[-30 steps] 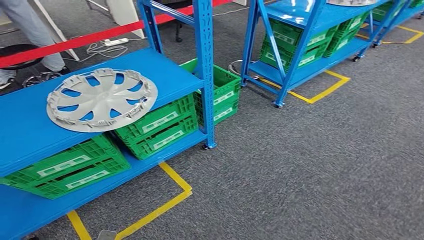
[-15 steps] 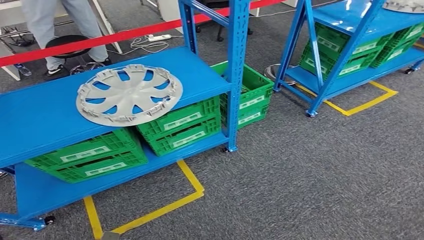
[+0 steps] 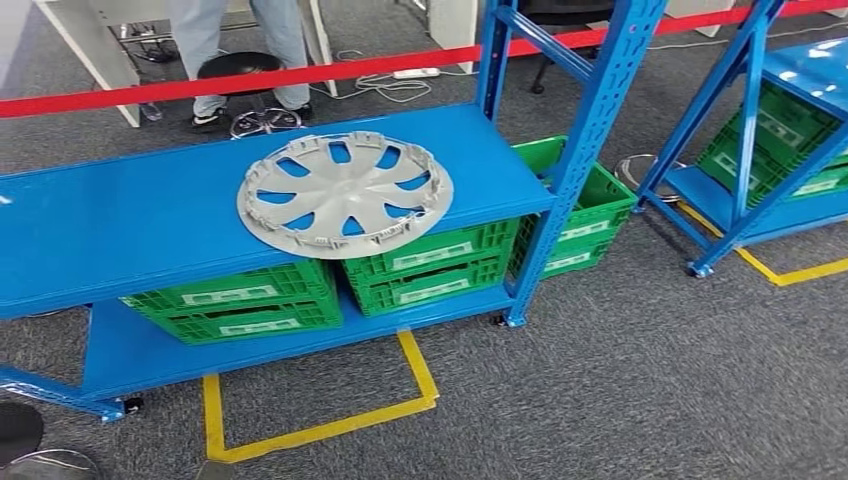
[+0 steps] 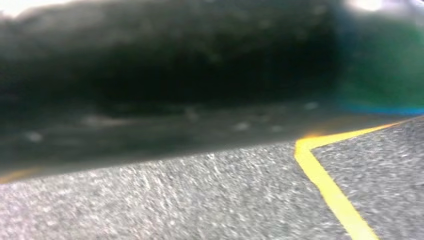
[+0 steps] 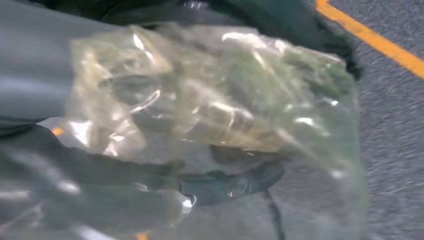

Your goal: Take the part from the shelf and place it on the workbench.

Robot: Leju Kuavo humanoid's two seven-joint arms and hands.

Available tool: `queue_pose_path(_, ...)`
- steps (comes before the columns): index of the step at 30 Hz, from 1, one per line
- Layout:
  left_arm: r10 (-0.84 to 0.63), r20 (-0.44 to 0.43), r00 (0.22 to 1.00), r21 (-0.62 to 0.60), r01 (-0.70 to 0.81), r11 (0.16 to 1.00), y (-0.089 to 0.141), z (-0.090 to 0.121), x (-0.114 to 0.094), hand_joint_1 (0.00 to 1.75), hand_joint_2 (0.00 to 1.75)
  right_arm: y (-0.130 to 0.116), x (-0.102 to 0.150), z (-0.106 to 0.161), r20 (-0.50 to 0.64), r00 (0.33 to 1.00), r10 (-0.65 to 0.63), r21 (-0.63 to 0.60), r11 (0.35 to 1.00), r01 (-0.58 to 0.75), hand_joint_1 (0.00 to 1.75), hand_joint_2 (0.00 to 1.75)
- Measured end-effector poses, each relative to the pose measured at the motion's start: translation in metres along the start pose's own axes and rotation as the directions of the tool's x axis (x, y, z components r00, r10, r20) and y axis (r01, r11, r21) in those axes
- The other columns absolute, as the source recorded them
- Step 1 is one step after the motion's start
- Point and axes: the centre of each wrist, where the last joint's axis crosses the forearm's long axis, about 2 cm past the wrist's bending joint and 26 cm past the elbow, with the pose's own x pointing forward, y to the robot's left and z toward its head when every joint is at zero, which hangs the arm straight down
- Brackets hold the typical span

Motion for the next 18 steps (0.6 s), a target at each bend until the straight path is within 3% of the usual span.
queue_pose_path(18, -0.002, 0.007, 1.000, 0.002, 0.002, 1.000, 0.0002, -0.0014, 0.0023, 0.00, 0.00, -0.0010, 0.0005, -0.0001, 0.001, 1.000, -0.002, -0.001, 1.000, 0.002, 0.00, 0.00)
